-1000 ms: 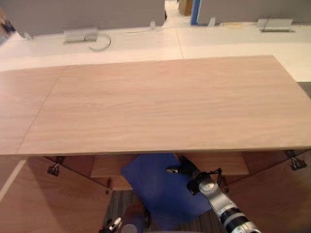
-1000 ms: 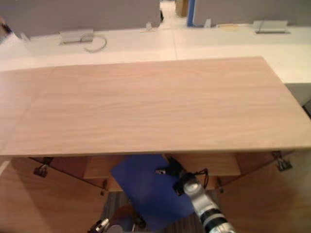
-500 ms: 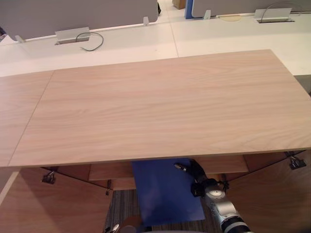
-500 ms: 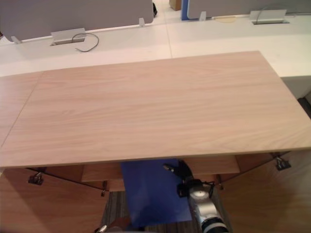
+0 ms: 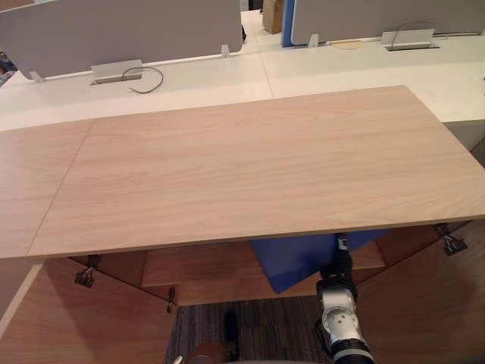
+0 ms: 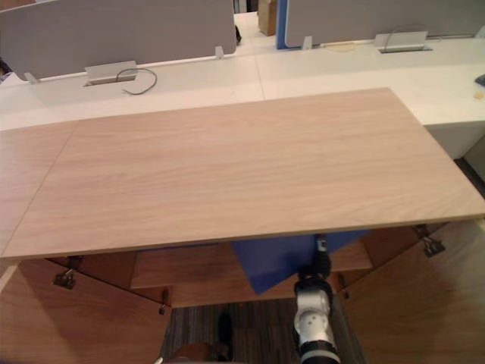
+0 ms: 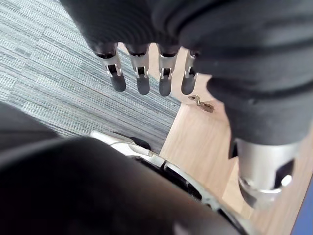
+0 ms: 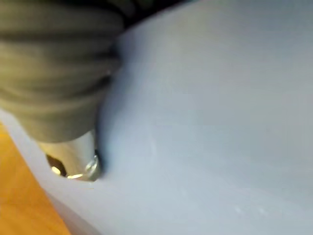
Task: Walk over to the cabinet, pick up the folder, carry it to the office cabinet, place the folder inside the office cabinet, then close the office cabinet door
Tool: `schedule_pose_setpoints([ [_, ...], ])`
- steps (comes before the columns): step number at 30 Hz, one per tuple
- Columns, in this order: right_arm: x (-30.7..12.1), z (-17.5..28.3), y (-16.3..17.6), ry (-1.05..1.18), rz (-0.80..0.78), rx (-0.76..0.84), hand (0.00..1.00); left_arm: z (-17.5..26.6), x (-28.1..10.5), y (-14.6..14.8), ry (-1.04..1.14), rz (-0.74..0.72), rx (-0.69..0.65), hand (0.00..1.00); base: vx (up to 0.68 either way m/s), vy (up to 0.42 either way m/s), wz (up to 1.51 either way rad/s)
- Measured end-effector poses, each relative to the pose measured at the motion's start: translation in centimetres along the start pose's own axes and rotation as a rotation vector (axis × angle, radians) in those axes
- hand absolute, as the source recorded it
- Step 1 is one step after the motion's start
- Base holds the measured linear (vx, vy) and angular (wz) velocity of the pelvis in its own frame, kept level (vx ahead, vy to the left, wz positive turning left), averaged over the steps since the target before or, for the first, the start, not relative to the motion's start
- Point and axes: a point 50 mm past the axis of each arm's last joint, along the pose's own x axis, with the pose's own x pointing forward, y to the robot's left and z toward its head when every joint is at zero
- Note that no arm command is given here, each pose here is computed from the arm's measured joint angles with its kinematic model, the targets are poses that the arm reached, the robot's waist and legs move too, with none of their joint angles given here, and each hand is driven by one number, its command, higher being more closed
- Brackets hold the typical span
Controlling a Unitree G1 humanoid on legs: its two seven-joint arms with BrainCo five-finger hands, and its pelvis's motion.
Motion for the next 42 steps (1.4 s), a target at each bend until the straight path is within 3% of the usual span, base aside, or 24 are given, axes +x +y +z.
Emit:
schedule_pose_setpoints([
  [8,2.5,4.2,3.8,-0.277,-0.092,0.242,1.00,-0.6,0.1,-1.4,0.014,-0.001,-0.021,0.00,0.01,0.092,0.08],
  [17,5.8,8.3,9.6,-0.377,-0.094,0.527,1.00,-1.3,0.3,-2.6,0.039,-0.020,-0.023,0.00,-0.05,0.096,0.13],
  [25,8.3,11.7,14.9,-0.339,-0.048,0.621,1.00,-1.5,0.6,-3.4,0.062,-0.037,-0.017,0.00,-0.02,0.052,0.14],
  [38,9.0,15.9,21.7,-0.305,0.051,0.596,1.00,-0.6,0.9,-5.2,0.040,-0.098,0.050,0.00,0.01,0.014,0.12],
  [39,8.9,16.2,22.5,-0.307,0.064,0.593,0.00,-0.5,0.9,-5.3,0.038,-0.104,0.056,0.00,-0.10,0.005,0.09],
  [42,8.7,16.4,23.8,-0.297,0.092,0.586,0.00,-0.3,1.0,-5.5,0.034,-0.109,0.060,0.00,-0.10,-0.009,0.00],
])
